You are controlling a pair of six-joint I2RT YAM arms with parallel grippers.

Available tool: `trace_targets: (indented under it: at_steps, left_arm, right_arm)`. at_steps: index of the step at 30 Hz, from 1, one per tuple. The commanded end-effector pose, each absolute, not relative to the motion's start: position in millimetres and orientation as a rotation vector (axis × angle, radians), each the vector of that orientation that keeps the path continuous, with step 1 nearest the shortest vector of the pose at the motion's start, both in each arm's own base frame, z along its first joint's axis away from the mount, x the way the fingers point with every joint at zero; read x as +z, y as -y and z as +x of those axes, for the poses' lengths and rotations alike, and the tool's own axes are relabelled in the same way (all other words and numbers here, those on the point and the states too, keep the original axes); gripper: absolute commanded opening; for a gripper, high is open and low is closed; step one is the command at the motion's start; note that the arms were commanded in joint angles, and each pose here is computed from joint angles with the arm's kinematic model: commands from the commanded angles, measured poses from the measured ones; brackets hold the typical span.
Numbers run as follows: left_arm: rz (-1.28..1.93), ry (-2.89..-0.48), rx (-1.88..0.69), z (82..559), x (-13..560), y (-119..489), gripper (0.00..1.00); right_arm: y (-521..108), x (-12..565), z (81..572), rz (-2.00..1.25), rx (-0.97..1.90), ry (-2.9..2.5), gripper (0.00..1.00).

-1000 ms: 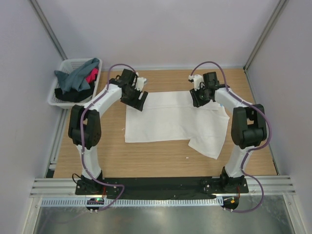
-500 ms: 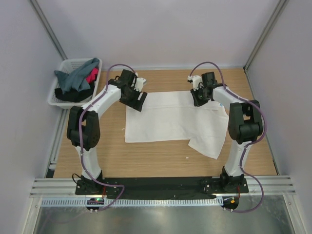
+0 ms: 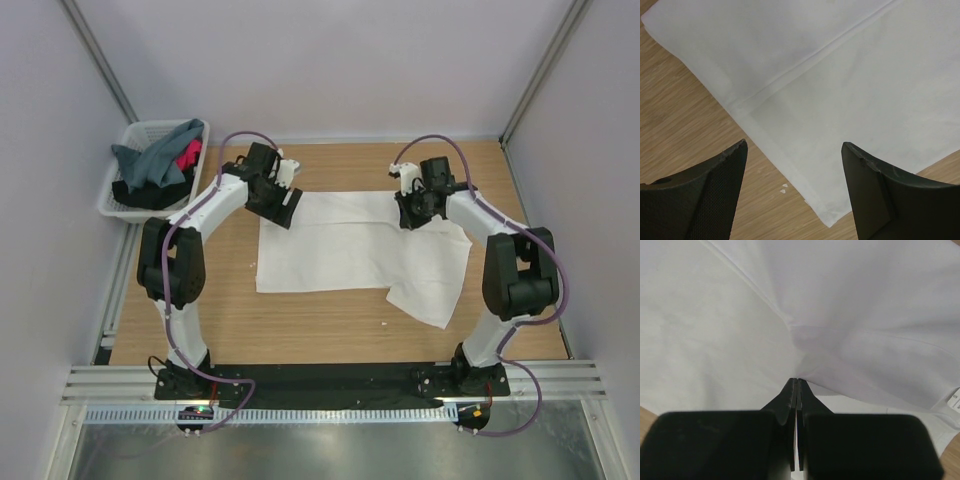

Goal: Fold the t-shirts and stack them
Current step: Fold the tshirt

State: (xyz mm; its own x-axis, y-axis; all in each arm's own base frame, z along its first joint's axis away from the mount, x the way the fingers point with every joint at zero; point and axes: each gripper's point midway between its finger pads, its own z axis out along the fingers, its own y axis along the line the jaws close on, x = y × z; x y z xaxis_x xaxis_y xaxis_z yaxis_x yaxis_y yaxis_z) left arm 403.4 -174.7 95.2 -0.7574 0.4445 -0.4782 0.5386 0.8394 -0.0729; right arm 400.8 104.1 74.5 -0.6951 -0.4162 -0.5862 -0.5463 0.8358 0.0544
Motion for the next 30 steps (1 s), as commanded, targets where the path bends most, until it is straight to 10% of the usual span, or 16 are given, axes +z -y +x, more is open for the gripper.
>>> trace_targets:
  at_steps: [1,4,6,10,19,30]
  left_arm:
    - [0.716,-2.474,-0.288,410,123,176,0.77]
    - [0.718,-2.474,-0.282,408,123,175,0.77]
    - [0.719,-2.473,-0.278,407,123,174,0.77]
    - [0.721,-2.470,-0.264,408,125,172,0.77]
    - [0.728,-2.489,-0.216,437,113,163,0.77]
    - [0.712,-2.550,-0.266,485,84,166,0.77]
  right_arm:
    - [-112,88,375,-0.672,0.372,-2.426,0.01]
    - [-116,85,351,-0.624,0.440,-2.454,0.03]
    - [-120,85,341,-0.593,0.482,-2.460,0.32]
    - [-113,96,358,-0.536,0.439,-2.423,0.54]
    - [-35,137,467,-0.283,0.248,-2.308,0.54]
    - [18,101,474,-0.189,0.153,-2.407,0.54]
